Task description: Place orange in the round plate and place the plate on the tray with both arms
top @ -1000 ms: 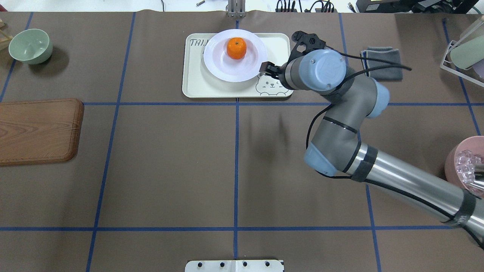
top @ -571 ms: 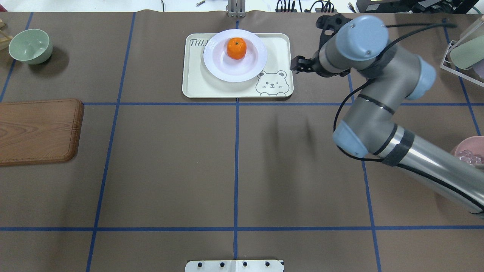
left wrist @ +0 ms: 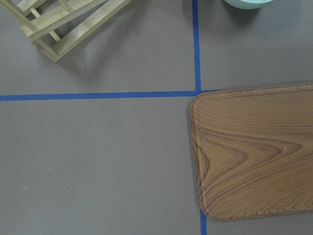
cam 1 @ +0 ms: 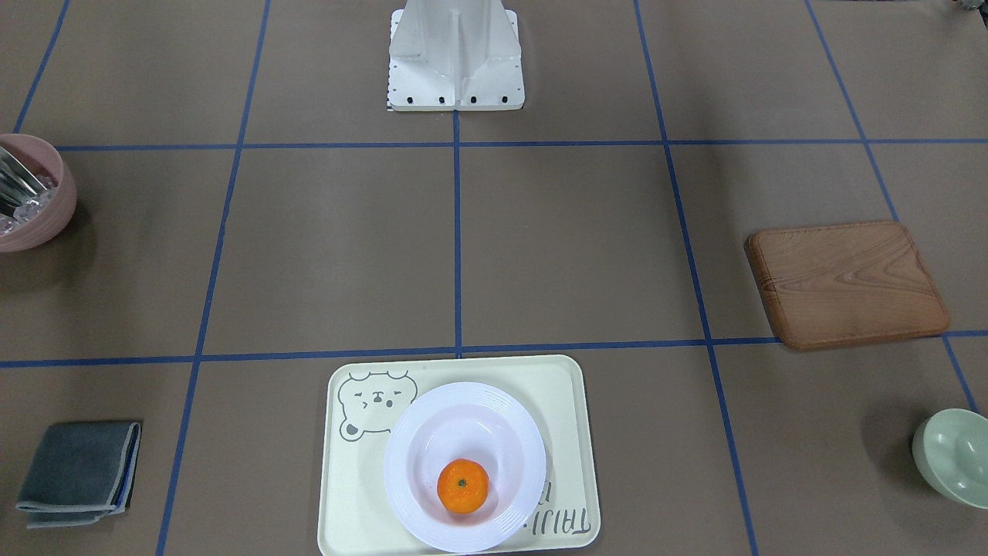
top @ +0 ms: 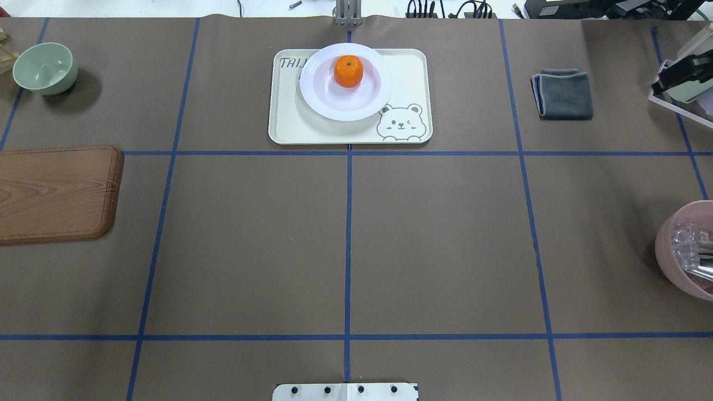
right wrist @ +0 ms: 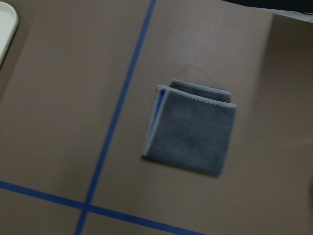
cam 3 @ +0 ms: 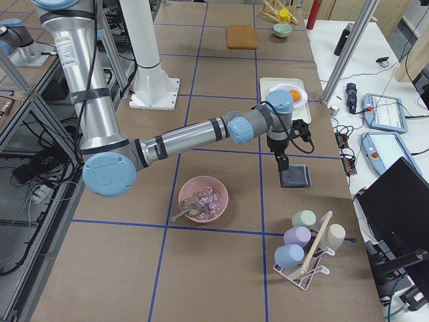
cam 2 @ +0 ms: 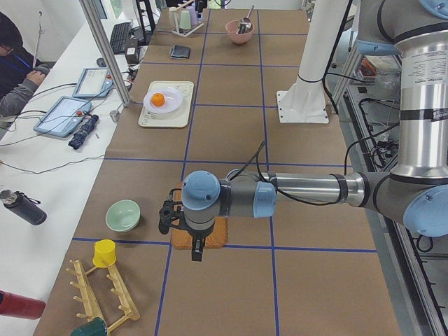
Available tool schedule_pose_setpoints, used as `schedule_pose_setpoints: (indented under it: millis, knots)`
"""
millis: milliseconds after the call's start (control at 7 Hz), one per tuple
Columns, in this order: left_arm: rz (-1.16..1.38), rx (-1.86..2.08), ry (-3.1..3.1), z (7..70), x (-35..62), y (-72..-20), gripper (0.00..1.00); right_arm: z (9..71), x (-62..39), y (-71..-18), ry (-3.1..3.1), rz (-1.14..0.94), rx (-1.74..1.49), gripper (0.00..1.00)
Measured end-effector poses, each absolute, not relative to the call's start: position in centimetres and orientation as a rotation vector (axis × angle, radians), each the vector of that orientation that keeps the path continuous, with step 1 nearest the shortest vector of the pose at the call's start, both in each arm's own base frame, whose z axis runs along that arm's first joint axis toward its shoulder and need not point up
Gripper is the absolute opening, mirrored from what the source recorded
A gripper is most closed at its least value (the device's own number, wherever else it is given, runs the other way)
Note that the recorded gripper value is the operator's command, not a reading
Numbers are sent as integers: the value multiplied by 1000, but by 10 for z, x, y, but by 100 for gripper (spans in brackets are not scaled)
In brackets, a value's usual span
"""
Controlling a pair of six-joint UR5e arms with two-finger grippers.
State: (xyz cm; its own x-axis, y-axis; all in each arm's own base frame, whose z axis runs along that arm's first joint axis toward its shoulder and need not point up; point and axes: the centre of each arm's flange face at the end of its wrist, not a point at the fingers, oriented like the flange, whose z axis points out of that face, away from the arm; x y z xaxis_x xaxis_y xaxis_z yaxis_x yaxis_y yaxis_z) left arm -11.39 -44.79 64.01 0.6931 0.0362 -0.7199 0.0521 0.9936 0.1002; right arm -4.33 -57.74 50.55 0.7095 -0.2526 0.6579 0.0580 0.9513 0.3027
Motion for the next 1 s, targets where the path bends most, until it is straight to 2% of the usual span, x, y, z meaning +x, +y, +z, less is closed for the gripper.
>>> schedule_pose_setpoints:
  millis: [429,1000]
  knots:
    - [2,135,801,640,-114,-448,98,607,49,-498,-755,-137,212,100]
    - [6,140,800,641,-114,-447,98,618,86,-466,-705,-162,117,100]
